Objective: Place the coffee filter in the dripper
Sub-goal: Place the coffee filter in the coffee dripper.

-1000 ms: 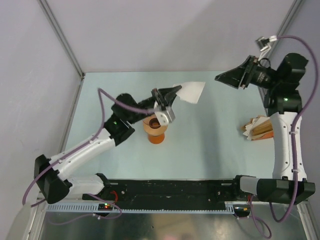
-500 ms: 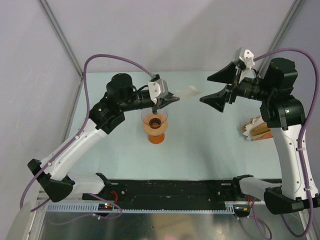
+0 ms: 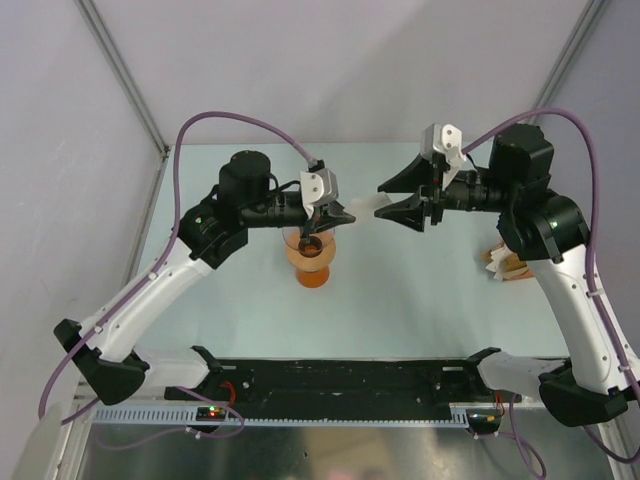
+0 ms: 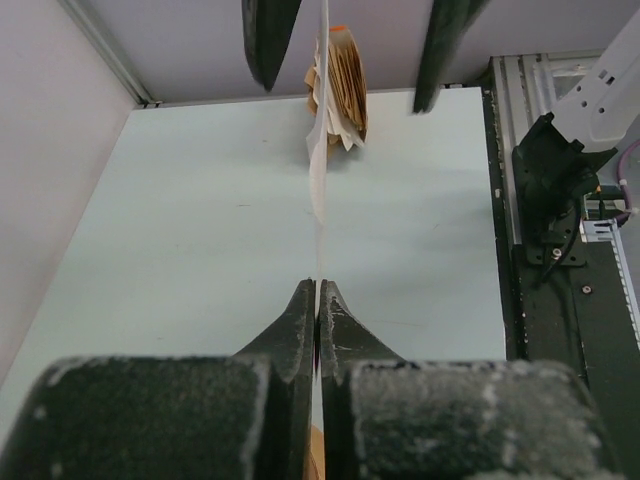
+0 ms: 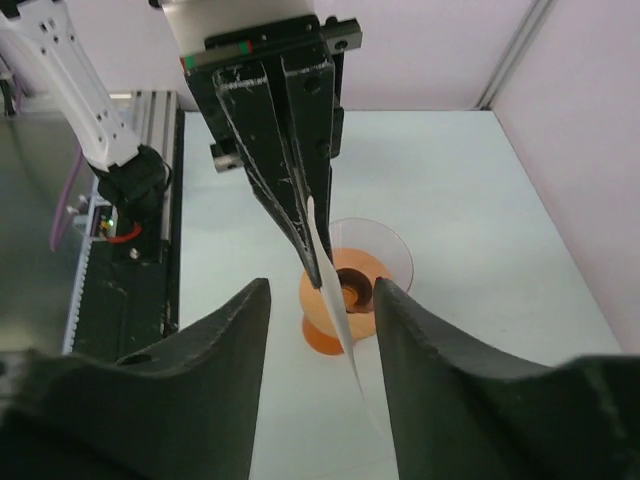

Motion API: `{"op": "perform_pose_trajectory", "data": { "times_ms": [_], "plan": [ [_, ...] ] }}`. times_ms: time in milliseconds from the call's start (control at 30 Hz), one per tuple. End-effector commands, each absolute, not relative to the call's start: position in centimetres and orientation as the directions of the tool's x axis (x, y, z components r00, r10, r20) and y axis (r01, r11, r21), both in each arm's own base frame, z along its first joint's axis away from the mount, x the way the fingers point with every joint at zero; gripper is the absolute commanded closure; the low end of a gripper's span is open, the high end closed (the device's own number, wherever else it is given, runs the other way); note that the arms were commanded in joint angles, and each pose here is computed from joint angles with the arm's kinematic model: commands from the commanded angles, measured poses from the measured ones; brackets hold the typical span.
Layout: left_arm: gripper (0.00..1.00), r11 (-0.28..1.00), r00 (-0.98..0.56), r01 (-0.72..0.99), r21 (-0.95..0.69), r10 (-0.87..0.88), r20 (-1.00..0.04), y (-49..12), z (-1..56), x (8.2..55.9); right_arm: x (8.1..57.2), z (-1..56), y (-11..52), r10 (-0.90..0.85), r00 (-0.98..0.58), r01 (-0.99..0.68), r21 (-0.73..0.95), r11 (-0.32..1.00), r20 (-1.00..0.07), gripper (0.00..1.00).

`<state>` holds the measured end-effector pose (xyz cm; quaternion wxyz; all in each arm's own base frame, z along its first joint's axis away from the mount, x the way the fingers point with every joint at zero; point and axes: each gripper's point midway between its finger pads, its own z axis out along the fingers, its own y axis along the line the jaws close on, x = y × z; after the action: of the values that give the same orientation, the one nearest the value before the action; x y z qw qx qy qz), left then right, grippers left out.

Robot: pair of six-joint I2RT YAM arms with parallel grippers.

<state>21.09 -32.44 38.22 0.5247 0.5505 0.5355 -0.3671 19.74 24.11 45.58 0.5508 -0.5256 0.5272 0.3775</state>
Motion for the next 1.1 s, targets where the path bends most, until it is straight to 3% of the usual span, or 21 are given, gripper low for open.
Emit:
{"op": "perform_pose_trajectory", "data": {
  "times_ms": [0, 67, 133, 200, 500, 833, 867, 967, 1067],
  "plan": [
    [1.0, 0.118, 0.159, 0.976, 0.181, 0.171, -0.972, -31.9, 39.6, 19.9, 19.1, 46.1, 24.9, -0.13, 0.182, -0.974, -0.197, 0.116, -0.975, 0.57],
    [1.0, 0.117, 0.157, 0.977, 0.178, 0.173, -0.972, -32.0, 39.5, 19.8, 18.9, 45.8, 25.4, -0.131, 0.176, -0.977, -0.189, 0.093, -0.976, 0.7],
    [1.0, 0.114, 0.167, 0.975, 0.188, 0.176, -0.97, -32.1, 39.5, 19.6, 18.9, 45.6, 26.0, -0.132, 0.165, -0.981, -0.176, 0.081, -0.977, 0.89],
    [1.0, 0.11, 0.178, 0.974, 0.199, 0.179, -0.968, -32.2, 39.4, 19.4, 19.0, 45.4, 26.3, -0.132, 0.149, -0.984, -0.16, 0.081, -0.98, 0.97],
    [1.0, 0.093, 0.232, 0.964, 0.25, 0.17, -0.958, -32.7, 40.3, 18.9, 17.7, 43.0, 26.9, -0.183, 0.119, -0.991, -0.127, 0.031, -0.976, 1.0],
    [0.99, 0.006, 0.424, 0.902, 0.431, 0.171, -0.889, -31.6, 39.7, 16.5, 20.4, 42.5, 26.0, -0.231, 0.134, -0.976, -0.168, 0.136, -0.964, 1.0],
    [0.94, 0.01, 0.424, 0.901, 0.433, 0.185, -0.887, -31.3, 39.4, 16.6, 20.6, 42.7, 25.8, -0.228, 0.134, -0.975, -0.17, 0.146, -0.964, 1.0],
    [0.56, 0.084, 0.368, 0.913, 0.398, 0.249, -0.896, -30.2, 38.9, 17.4, 20.6, 43.2, 25.1, -0.223, 0.127, -0.976, -0.162, 0.148, -0.966, 1.0],
    [0.29, 0.158, 0.305, 0.922, 0.353, 0.264, -0.915, -28.6, 39.4, 17.9, 19.5, 42.8, 24.5, -0.235, 0.127, -0.982, -0.156, 0.11, -0.964, 1.0]
  ]
}}
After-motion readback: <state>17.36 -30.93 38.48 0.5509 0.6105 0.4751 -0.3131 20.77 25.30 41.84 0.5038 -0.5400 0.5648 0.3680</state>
